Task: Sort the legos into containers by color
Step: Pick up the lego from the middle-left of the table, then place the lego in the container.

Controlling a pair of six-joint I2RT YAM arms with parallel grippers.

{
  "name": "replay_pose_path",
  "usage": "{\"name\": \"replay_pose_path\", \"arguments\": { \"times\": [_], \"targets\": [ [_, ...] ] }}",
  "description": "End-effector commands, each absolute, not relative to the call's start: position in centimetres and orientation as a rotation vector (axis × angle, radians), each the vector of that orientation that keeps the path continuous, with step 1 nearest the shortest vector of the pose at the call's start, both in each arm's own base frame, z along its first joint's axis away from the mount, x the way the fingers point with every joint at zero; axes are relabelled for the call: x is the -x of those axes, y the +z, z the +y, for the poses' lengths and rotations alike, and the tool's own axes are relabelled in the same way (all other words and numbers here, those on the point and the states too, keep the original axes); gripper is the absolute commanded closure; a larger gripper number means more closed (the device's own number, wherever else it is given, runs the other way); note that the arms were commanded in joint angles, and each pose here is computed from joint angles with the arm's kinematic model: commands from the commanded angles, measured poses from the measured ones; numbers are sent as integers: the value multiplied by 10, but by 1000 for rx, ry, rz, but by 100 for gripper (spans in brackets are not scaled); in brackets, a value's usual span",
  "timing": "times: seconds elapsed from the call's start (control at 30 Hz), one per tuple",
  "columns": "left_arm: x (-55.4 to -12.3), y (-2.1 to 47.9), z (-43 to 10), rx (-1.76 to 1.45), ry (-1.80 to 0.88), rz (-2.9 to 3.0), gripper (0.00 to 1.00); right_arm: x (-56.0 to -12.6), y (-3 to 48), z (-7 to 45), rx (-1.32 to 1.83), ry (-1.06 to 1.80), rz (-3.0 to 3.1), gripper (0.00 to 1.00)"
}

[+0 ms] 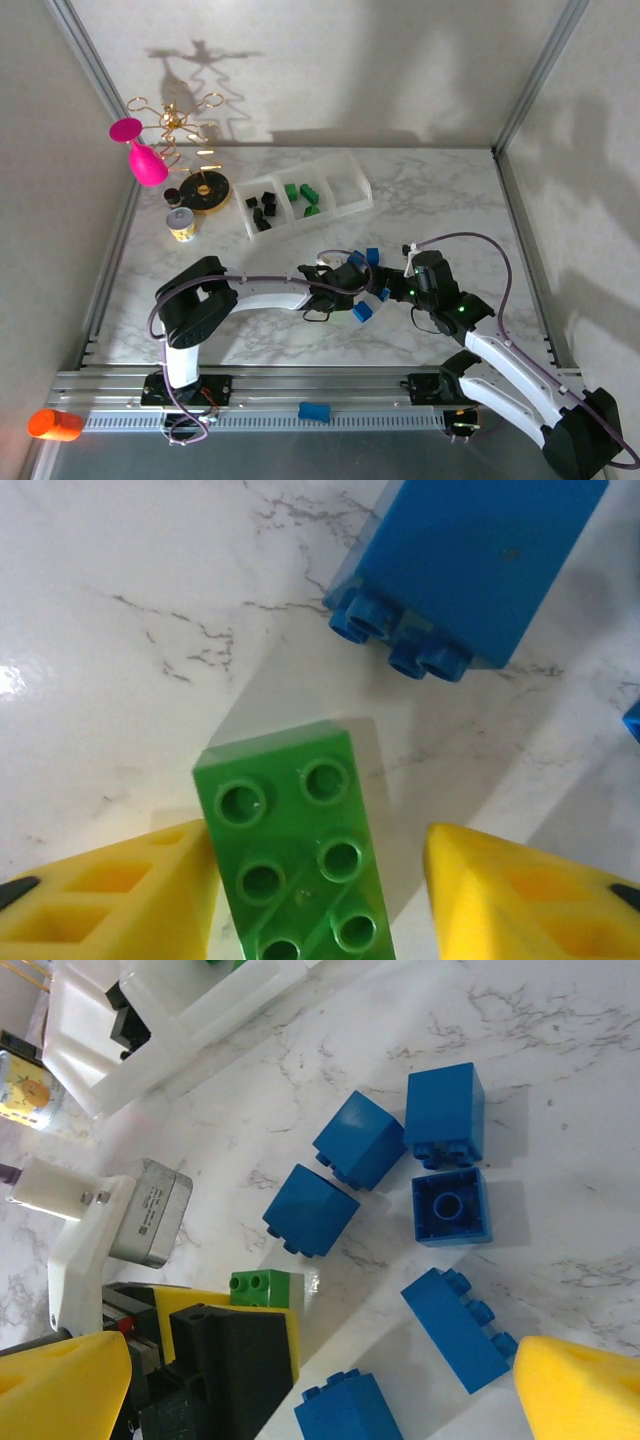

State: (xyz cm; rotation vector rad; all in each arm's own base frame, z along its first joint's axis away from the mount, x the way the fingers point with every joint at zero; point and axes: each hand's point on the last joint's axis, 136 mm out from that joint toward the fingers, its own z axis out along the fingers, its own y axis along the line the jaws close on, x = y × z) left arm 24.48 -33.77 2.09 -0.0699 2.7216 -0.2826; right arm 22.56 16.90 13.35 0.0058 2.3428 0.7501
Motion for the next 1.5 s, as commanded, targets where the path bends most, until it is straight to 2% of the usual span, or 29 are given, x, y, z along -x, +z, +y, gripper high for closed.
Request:
{"name": "replay_pose_path", "arguments": {
  "times": [0.0,0.33,0.57,1.07,1.27,1.47],
  "targets": [
    [-249,16,-333,67,-200,2702,51,-227,135,168,-4,748,2331,1],
    [-249,21,-328,72,-209,2676,68,-229,133,173,1,762,2340,1],
    [-250,27,-326,78,-220,2662,74,-229,131,172,-4,756,2343,1],
    [-269,78,-310,98,-215,2549,75,-239,148,176,-14,771,2294,1],
    [-299,109,-292,113,-154,2470,75,-247,166,182,4,785,2258,1],
    [-346,153,-267,179,-133,2360,75,-258,187,194,38,826,2206,1]
  ]
}}
